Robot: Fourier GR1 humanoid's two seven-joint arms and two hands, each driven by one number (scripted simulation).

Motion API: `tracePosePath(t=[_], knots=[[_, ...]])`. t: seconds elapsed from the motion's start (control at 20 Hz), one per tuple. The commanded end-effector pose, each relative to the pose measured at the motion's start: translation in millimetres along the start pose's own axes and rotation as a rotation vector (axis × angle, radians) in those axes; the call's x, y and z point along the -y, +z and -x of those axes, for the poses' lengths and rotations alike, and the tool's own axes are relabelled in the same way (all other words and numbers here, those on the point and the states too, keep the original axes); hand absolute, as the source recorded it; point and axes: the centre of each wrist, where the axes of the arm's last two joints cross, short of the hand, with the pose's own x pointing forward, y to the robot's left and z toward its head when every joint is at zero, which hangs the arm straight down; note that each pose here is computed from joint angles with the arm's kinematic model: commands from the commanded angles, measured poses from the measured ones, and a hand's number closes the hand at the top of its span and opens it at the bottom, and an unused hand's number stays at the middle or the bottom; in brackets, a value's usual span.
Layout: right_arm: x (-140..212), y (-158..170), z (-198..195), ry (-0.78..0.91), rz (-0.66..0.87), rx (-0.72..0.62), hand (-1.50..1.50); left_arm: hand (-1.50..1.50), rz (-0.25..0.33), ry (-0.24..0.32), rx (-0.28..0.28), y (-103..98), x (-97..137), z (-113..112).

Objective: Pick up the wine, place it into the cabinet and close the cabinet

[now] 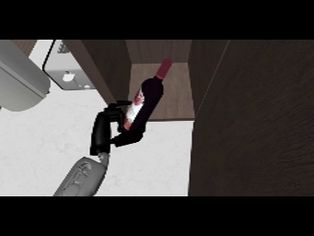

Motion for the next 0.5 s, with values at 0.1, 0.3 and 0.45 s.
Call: tracePosePath(t=[0.1, 0.3, 0.45], knots=[[-6.1, 8.8, -20.1, -0.041, -0.040, 0.052, -1.50, 1.50, 0.087, -0.087, 0.059, -34.0, 52.7, -51.3], [-2.5, 10.1, -24.8, -0.057, -0.026, 0.053, -1.50, 1.50, 0.085, -0.152, 0.019, -46.8, 62.6, -53.2], [3.1, 12.6, -25.8, -0.056, -0.017, 0.046, -1.50, 1.50, 0.075, -0.178, 0.006, -62.3, 65.6, -50.8]])
